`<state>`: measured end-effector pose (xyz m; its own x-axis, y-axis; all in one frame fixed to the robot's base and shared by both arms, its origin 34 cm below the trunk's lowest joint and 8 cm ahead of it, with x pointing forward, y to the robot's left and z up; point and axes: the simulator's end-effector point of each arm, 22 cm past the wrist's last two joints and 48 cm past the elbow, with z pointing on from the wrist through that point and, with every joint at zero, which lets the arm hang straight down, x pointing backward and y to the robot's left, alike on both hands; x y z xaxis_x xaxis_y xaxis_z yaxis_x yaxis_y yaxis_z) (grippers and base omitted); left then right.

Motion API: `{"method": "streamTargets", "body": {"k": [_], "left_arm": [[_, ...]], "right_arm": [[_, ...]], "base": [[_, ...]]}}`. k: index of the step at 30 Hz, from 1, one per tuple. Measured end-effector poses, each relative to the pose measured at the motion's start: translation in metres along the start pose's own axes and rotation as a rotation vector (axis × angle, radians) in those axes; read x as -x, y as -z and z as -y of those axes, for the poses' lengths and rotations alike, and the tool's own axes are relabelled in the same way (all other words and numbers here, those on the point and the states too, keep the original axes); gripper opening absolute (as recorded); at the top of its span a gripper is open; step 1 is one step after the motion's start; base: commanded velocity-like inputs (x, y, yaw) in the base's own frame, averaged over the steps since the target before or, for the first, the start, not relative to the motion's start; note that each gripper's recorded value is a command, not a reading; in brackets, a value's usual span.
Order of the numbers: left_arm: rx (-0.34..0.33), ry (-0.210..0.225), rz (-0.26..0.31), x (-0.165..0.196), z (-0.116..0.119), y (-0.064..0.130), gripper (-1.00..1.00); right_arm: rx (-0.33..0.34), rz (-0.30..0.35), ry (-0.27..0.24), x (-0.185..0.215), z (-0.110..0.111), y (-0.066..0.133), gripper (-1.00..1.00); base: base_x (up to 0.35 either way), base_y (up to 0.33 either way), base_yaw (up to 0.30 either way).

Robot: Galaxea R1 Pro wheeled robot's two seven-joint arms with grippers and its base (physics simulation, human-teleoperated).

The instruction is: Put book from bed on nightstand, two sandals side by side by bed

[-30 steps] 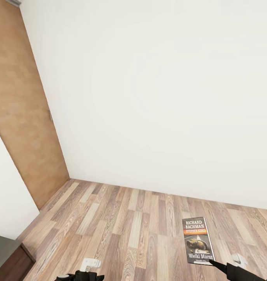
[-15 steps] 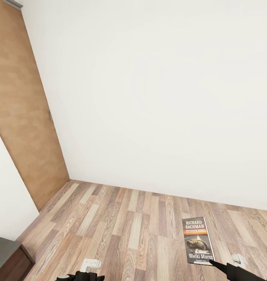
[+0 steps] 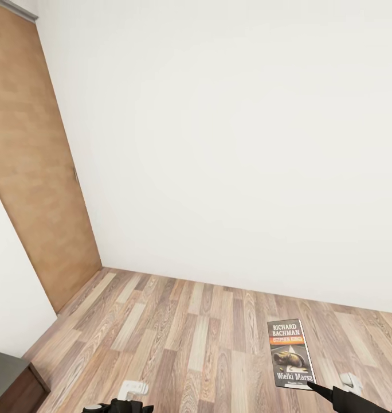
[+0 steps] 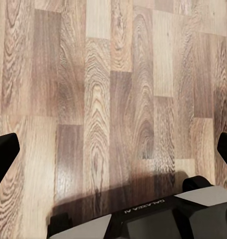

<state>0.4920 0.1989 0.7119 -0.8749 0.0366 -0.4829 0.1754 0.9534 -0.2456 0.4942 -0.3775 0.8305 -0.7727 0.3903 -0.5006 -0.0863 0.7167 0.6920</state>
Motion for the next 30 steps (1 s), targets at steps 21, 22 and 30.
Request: {"method": "streamTargets", "body": {"k": [21,22,30], "left_arm": [[-0.001,-0.003,0.008,0.0039,0.0015,0.0014,1.00],[-0.001,-0.003,0.009,0.0041,0.0013,0.0016,1.00],[0.000,-0.004,0.010,0.0046,0.0010,0.0019,1.00]], "right_arm": [[0.007,0.003,0.005,0.0014,-0.0037,-0.0006,-1.00],[0.008,0.003,0.005,0.0014,-0.0040,-0.0008,-1.00],[0.009,0.005,0.006,0.0018,-0.0047,-0.0012,-1.00]], "base": [[0.000,0.000,-0.075],[0.000,0.000,-0.243],[0.000,0.000,-0.112]]}}
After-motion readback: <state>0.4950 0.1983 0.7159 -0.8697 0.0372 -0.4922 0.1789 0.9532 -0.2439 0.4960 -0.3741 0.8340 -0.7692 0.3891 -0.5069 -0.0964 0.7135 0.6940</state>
